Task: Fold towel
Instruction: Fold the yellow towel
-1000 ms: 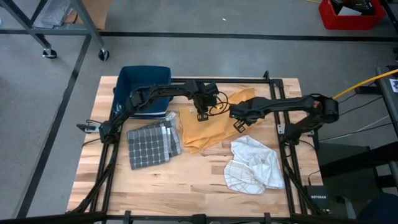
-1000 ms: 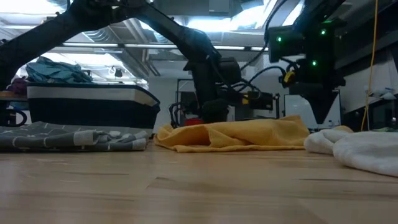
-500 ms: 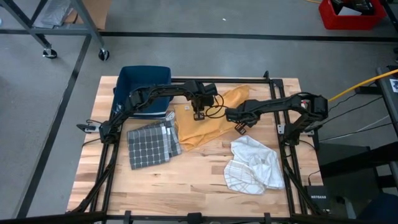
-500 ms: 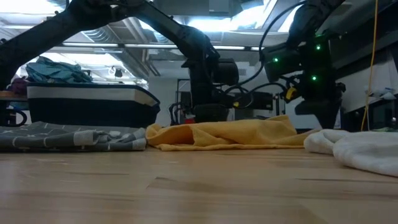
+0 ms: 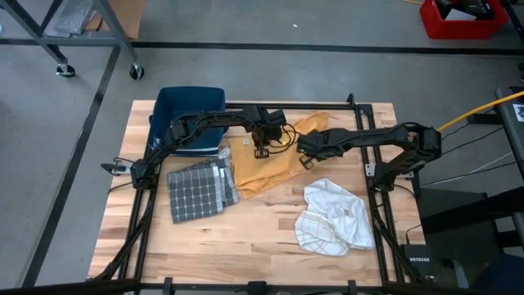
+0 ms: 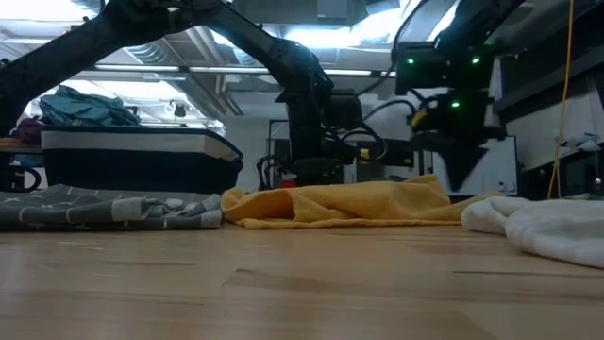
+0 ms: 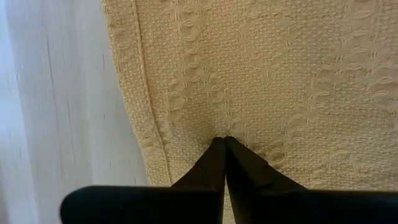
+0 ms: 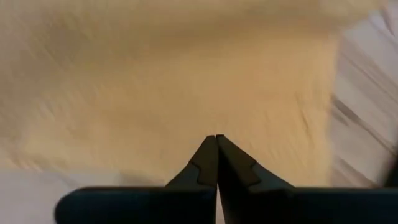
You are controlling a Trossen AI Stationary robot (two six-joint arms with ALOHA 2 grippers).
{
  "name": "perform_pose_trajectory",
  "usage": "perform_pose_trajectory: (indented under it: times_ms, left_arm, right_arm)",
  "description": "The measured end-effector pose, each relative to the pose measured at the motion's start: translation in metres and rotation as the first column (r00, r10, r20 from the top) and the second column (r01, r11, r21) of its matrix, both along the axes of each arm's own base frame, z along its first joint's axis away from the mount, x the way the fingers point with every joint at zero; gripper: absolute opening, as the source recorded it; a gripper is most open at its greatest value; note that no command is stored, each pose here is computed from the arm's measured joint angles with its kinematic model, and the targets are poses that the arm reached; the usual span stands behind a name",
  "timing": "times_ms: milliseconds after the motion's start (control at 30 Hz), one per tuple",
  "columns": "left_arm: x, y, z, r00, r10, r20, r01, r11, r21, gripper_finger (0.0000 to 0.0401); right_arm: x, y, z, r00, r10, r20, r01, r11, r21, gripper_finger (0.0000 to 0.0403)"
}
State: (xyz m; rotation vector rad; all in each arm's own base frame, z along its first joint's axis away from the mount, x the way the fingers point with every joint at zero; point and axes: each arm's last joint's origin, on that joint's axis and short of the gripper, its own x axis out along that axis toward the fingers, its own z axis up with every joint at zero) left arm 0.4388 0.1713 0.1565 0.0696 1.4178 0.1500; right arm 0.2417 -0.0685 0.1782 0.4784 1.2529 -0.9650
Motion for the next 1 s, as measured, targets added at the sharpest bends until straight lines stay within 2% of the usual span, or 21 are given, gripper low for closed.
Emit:
perform_pose_trajectory:
  times_ms: [67,167,367,600,833,1000]
  left_arm:
    - [0.000,0.000,0.000,1.000,-0.001,0.000,0.001,1.000,-0.001,0.0002]
    - [0.000,0.000,0.000,1.000,-0.001,-0.001,0.001,1.000,-0.002,0.0001]
    - [0.000,0.000,-0.001,1.000,-0.010,-0.006,0.010,1.000,-0.003,0.0003]
    - [-0.001,0.000,-0.001,1.000,-0.023,-0.015,0.023,1.000,0.006,0.0003]
    - [-0.006,0.001,-0.001,0.996,-0.006,-0.094,0.013,0.997,0.073,0.0003]
    - [-0.008,0.001,-0.001,0.993,-0.021,-0.120,0.033,0.995,0.093,0.0003]
  right_arm:
    - [0.008,-0.002,-0.005,0.999,0.009,0.038,-0.009,1.000,-0.010,0.0002]
    - [0.013,-0.002,-0.017,1.000,0.030,0.002,-0.030,0.999,0.022,0.0001]
    - [0.003,0.001,-0.036,0.978,0.037,-0.207,-0.019,0.996,0.088,0.0001]
    - [-0.015,0.004,-0.038,0.912,0.052,-0.407,0.000,0.992,0.126,0.0001]
    - [-0.034,0.011,-0.060,0.906,0.020,-0.424,0.059,0.983,0.174,0.0001]
    - [-0.042,0.013,-0.066,0.906,-0.049,-0.420,0.120,0.982,0.145,0.0001]
